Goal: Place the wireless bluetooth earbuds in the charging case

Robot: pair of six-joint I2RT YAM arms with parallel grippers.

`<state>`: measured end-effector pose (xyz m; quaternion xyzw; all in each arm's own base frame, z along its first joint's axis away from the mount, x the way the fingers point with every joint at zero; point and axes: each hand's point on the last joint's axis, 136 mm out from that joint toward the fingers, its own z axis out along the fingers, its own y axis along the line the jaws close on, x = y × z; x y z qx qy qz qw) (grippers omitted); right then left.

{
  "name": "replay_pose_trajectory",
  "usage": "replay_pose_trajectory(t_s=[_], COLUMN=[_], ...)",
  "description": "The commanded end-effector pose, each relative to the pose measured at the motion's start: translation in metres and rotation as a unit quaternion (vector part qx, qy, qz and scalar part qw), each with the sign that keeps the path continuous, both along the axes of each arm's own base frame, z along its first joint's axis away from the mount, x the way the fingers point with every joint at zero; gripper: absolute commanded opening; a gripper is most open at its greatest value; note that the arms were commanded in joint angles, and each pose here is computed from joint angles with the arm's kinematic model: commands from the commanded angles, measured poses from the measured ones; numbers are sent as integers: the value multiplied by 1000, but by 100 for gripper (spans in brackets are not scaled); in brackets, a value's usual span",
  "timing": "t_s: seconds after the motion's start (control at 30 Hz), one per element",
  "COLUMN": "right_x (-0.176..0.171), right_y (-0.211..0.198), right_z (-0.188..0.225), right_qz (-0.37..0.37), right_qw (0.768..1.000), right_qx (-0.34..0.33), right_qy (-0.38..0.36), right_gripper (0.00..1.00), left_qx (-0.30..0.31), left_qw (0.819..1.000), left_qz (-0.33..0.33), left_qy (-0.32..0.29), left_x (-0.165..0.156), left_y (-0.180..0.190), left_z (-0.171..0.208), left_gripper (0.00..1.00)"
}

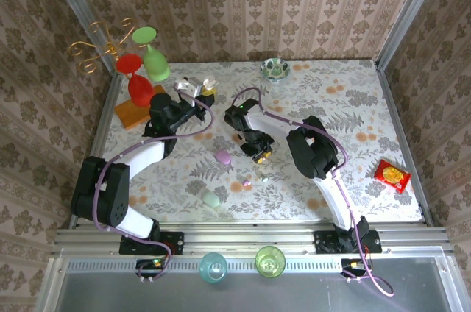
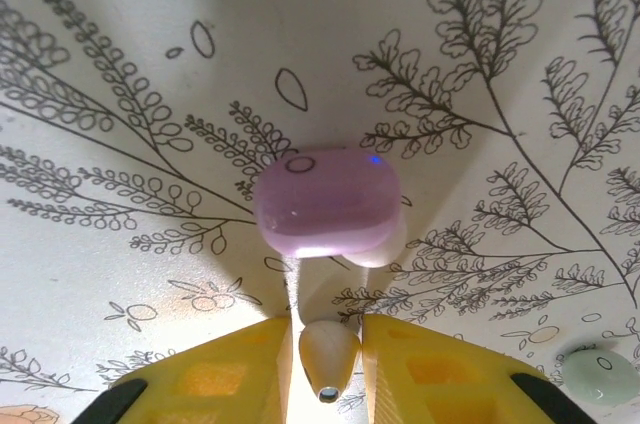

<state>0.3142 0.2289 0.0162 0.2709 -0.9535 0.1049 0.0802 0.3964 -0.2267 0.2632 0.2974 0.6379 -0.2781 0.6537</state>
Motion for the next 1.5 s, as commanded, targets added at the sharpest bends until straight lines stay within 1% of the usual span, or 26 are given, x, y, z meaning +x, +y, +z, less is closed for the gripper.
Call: replay_pose_trajectory(t_s=[0.0, 0.13, 0.27, 0.47, 0.63, 0.73, 0.83, 0.97, 1.03, 1.07, 1.13, 1.17, 1.2, 1.37, 1.47], right_x=[-7, -7, -3, 8, 15, 20, 26, 31, 32, 33, 35, 33, 34, 39, 44], right_y=[-14, -13, -8, -4, -2, 1, 2, 13, 15, 16, 20, 19, 21, 31, 39], right_z=[-11, -6, 8, 41, 72, 96, 126, 174, 195, 206, 221, 243, 253, 289, 303], right_qz=[-1, -6, -15, -27, -31, -37, -43, -27, -22, -20, -13, -9, -6, 9, 17], right_qw=[1000, 1000, 999, 989, 969, 950, 924, 872, 852, 842, 825, 806, 796, 762, 750], right_qx=[-17, -4, 29, 102, 166, 214, 259, 338, 362, 373, 392, 408, 418, 451, 465], right_qy=[21, 11, -17, -101, -179, -225, -278, -352, -377, -389, -408, -428, -437, -465, -469], right_gripper=[24, 22, 22, 22, 22, 22, 22, 22, 22, 21, 21, 21, 21, 21, 21], left_qx=[-5, -3, 1, 7, 11, 12, 14, 16, 13, 6, -4, -7, -7, -6, -7], left_qw=[999, 999, 999, 999, 999, 999, 998, 996, 995, 992, 991, 990, 990, 988, 988], left_qz=[-7, -7, -12, -23, -35, -47, -61, -83, -102, -124, -135, -138, -141, -150, -156], left_qy=[-32, -32, -35, -32, -28, -24, -16, -13, -18, -20, -23, -23, -22, -16, -14], left_x=[-3, -3, -5, -10, -14, -19, -24, -32, -39, -50, -54, -56, -57, -62, -65], left_y=[0, -2, -6, -16, -26, -34, -42, -50, -53, -64, -67, -68, -69, -78, -81], left_z=[23, 22, 23, 20, 19, 16, 11, 5, 3, 2, 3, 1, -1, -6, -6], left_gripper=[0, 0, 0, 0, 0, 0, 0, 0, 0, 0, 0, 0, 0, 0, 0])
